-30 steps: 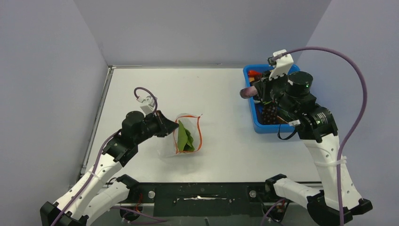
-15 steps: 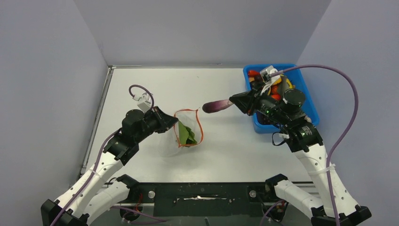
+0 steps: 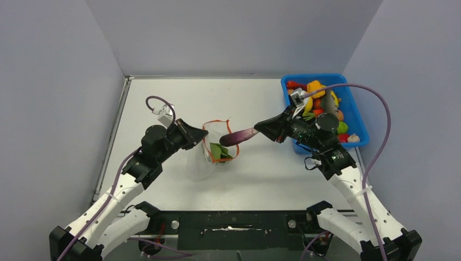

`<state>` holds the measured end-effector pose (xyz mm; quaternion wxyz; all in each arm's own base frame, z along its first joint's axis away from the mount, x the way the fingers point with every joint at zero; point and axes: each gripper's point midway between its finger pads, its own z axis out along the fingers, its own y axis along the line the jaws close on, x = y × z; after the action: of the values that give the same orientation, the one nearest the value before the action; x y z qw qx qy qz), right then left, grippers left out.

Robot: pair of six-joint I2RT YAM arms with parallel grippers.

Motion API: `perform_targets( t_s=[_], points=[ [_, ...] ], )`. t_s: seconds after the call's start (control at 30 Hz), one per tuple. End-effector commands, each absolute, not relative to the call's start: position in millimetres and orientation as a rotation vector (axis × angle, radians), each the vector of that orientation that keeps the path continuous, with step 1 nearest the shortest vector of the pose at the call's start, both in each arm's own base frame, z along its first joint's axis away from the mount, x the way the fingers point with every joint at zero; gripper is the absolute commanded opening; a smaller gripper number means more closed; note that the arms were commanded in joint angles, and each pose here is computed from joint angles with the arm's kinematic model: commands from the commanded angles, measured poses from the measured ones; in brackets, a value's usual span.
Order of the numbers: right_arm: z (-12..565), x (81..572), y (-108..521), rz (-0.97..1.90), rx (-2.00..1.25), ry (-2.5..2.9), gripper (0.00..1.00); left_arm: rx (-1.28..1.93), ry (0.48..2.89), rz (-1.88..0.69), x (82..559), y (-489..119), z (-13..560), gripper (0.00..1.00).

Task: Place the food in the zip-top bag and seal the zipper
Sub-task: Place the fake vegetable in the zipper food storage bag.

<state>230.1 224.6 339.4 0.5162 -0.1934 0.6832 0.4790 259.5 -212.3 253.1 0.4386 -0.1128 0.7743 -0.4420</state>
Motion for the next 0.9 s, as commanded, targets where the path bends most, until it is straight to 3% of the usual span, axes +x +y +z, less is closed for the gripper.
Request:
perform_targets(
  t_s=[0.0,0.47,0.6,0.87],
  points=[
    [346.4,233.7,240.6,1.231,-0.484,1.563,0.0,-0.288,1.779,-1.221,264.8,-220.5,287.6,0.0],
    [311.6,264.3,287.2,1.199,-0.521,1.584,0.0,-0.282,1.828,-1.237,267.1,-229.8,273.4,0.0],
    [295.1,260.4,312.3,1.103,-0.63,1.622,0.0,-0.291,1.809,-1.259,266.7,-230.7,276.4,0.0],
    [279.4,258.1,335.5,1.185,-0.613,1.633,0.0,-0.313,1.779,-1.264,268.7,-228.9,282.3,0.0]
  ],
)
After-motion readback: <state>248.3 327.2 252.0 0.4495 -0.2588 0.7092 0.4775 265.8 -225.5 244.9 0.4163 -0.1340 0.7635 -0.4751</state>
